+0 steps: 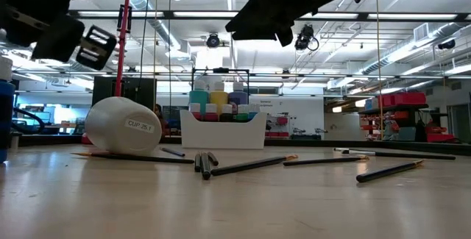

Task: Pick & Place Paint Supplies
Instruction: Put the blue paint bottle into the white bin

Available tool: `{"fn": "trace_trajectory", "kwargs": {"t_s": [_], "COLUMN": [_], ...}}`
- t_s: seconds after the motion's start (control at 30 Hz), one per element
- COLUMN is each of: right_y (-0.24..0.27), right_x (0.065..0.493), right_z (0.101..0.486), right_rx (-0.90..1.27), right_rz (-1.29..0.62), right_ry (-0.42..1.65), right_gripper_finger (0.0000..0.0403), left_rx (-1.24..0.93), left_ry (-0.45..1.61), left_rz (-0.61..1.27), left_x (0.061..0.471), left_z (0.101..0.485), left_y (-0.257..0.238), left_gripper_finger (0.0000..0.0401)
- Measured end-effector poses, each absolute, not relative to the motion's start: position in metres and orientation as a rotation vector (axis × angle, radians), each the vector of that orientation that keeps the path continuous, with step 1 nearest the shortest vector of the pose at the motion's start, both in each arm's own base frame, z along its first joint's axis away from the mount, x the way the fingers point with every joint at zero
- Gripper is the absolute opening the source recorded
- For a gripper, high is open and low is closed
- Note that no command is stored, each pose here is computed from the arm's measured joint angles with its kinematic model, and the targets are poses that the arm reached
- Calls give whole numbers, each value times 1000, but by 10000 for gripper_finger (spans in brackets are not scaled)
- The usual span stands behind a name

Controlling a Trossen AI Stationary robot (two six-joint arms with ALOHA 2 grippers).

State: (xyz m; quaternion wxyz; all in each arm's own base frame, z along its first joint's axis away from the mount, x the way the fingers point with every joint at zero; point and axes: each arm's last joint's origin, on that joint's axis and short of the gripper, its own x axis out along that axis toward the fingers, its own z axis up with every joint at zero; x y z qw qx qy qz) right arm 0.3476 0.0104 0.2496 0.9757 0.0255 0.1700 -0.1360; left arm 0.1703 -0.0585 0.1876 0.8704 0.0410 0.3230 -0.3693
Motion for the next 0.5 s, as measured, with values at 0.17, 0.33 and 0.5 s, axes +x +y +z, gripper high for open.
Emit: {"fn": "trace_trajectory", "kwargs": {"t_s": [0.17, 0.33, 0.5], "right_y": [10, 11, 11], "right_x": [348, 348, 348], "right_z": [250, 250, 250], "right_rx": [54, 54, 54], "right_rz": [-275, -275, -275], "right_ry": [343, 342, 342], "right_gripper_finger": [165, 165, 165], "left_rx": [126, 143, 173], "left_ry": [690, 691, 746], "left_rz": [-780, -806, -734], "left_x": [167, 165, 162], "left_z": [186, 186, 183], "left_y": [-65, -71, -71], "left_gripper_finger": [142, 142, 142]}}
